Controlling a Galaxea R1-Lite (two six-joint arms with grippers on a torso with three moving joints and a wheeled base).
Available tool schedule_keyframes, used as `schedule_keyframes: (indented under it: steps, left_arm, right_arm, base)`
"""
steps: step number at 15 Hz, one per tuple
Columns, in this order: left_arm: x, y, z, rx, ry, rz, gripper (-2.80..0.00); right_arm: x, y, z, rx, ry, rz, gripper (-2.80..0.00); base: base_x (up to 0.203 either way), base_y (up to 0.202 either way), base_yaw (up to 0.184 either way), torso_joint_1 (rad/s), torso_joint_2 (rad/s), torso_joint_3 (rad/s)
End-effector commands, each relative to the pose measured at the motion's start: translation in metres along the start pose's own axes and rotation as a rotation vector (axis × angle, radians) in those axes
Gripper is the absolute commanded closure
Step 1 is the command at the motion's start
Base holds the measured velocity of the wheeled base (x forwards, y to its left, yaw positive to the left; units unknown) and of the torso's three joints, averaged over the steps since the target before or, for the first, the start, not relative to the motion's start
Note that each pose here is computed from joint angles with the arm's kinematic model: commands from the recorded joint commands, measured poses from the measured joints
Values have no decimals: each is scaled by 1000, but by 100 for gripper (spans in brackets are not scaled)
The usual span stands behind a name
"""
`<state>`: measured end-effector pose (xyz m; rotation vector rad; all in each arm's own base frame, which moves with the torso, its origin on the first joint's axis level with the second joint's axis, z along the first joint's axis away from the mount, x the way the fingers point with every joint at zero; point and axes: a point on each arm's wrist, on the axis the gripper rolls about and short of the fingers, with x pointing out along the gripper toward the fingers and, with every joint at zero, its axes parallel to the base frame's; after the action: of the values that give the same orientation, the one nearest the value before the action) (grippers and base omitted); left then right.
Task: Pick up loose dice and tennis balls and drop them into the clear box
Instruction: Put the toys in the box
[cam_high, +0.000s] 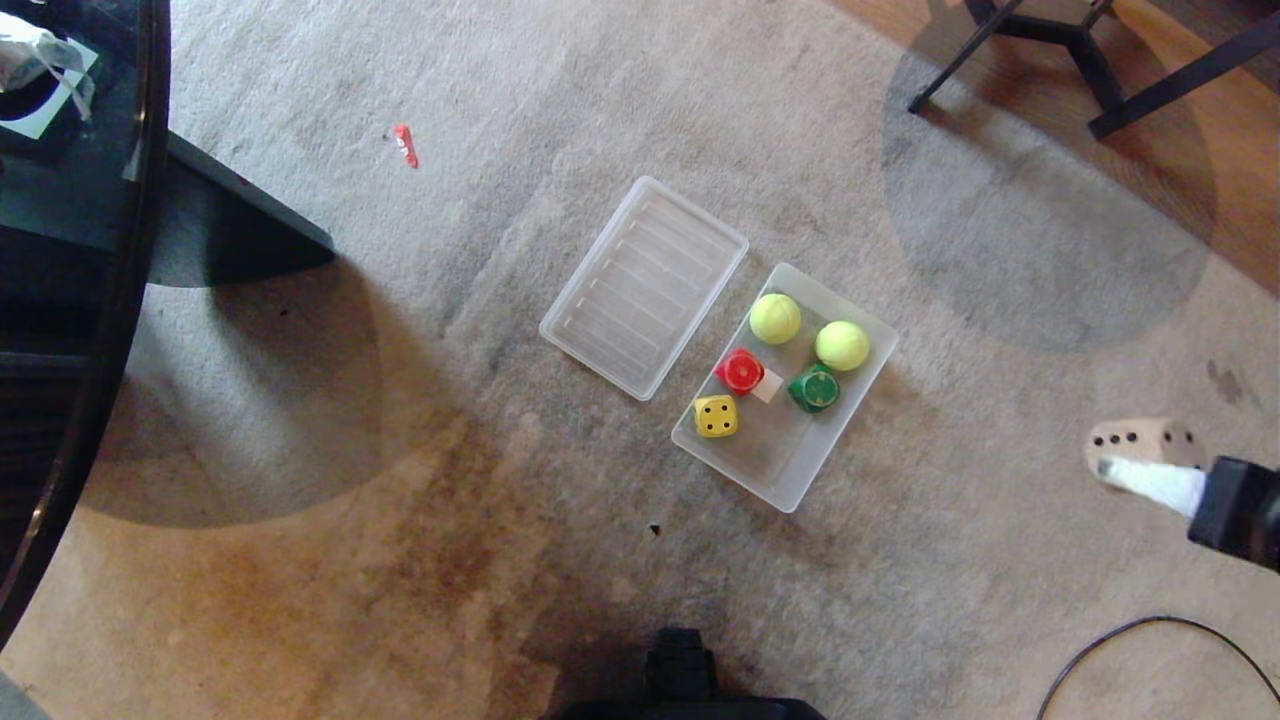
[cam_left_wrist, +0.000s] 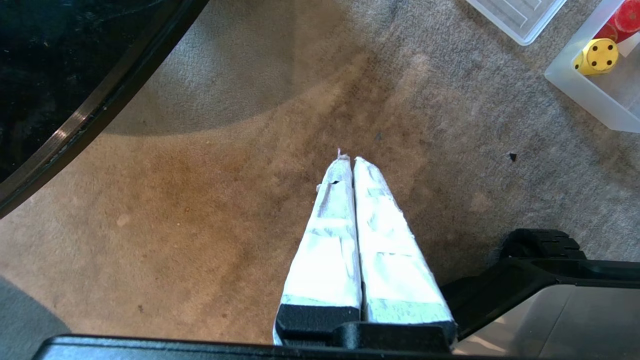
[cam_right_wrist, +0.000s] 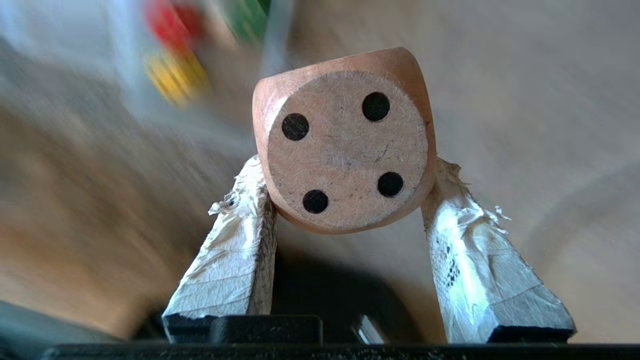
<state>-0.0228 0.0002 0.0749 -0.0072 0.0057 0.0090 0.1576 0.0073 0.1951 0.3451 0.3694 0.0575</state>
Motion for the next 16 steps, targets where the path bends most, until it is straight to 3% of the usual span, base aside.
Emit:
schedule_keyframes:
  steps: [1,3,6,10,14,16]
  left_arm:
    - [0,0,0,0,0,0,0]
    - [0,0,0,0,0,0,0]
    - [0,0,0,0,0,0,0]
    - [0,0,0,0,0,0,0]
    - [0,0,0,0,0,0,0]
    - [0,0,0,0,0,0,0]
  right_arm:
    - [59,0,8,38,35,26,0]
    - [88,7,19,67,-10,105,0]
    - [129,12,13,80,-16,184,0]
    - [157,22,2,123,14,388,0]
    - [183,33,-6,221,41,451,0]
    - [194,41,-10,221,34,482,0]
  base:
    - [0,0,0,0,0,0]
    - [0,0,0,0,0,0]
    - [0,0,0,0,0,0]
    - [0,0,0,0,0,0]
    - [0,0,0,0,0,0]
    - [0,0,0,0,0,0]
